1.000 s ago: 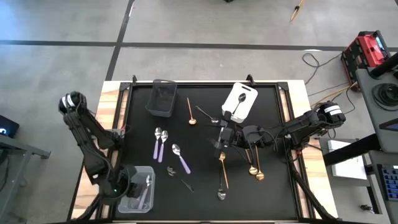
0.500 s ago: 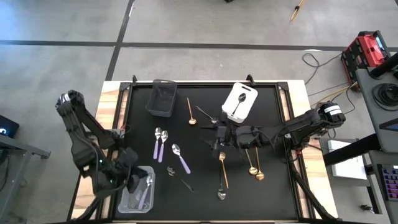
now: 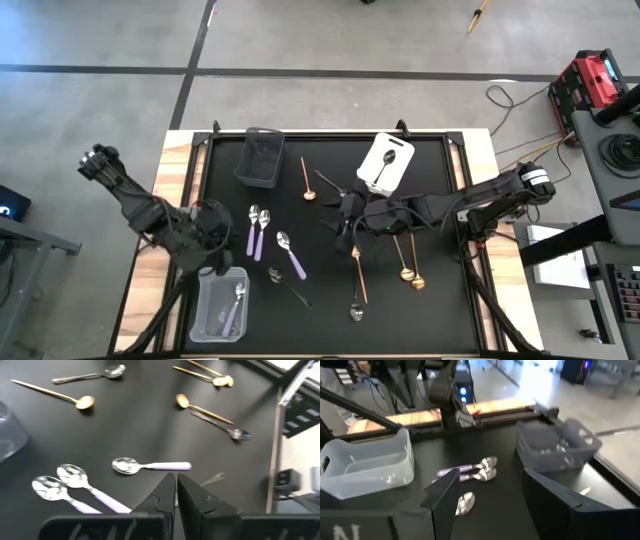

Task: Sort silverware by color (type)
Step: Put the gold spoon into the black bin

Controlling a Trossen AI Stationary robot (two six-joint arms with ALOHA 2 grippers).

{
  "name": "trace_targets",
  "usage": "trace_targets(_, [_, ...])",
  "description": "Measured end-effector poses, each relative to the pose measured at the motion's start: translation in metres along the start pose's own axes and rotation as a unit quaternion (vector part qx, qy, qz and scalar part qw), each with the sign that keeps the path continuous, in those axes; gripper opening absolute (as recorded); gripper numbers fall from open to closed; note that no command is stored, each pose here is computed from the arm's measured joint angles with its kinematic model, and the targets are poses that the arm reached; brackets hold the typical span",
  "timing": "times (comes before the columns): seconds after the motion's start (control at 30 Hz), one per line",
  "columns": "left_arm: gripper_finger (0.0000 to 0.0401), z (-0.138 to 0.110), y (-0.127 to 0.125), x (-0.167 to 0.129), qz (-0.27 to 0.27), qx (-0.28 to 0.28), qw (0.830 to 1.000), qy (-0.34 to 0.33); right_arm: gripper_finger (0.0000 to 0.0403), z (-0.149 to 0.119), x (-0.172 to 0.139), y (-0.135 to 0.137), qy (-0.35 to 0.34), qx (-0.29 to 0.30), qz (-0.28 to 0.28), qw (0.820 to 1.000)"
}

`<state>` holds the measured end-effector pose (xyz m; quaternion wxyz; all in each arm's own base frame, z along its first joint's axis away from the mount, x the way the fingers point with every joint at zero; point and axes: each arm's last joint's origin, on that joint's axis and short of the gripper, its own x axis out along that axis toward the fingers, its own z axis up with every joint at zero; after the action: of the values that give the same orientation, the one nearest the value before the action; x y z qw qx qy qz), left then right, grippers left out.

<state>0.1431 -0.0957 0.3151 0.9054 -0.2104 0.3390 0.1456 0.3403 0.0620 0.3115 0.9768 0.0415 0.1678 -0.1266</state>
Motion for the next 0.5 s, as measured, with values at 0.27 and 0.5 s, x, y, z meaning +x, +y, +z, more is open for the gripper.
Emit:
trace_targets(0.27, [0.0, 0.008, 0.022, 0.014, 0.029, 0.051, 0.998, -0.004, 0.0203, 0.003, -0.001, -0.003, 0.016, 0.056, -0.009, 0.998])
trace_targets(0.5, [0.0, 0.027, 0.025, 0.025, -0.018, 0.141, 0.989, -0.039, 0.0203, 0.003, 0.002, -0.013, 0.035, 0.1, -0.03, 0.994])
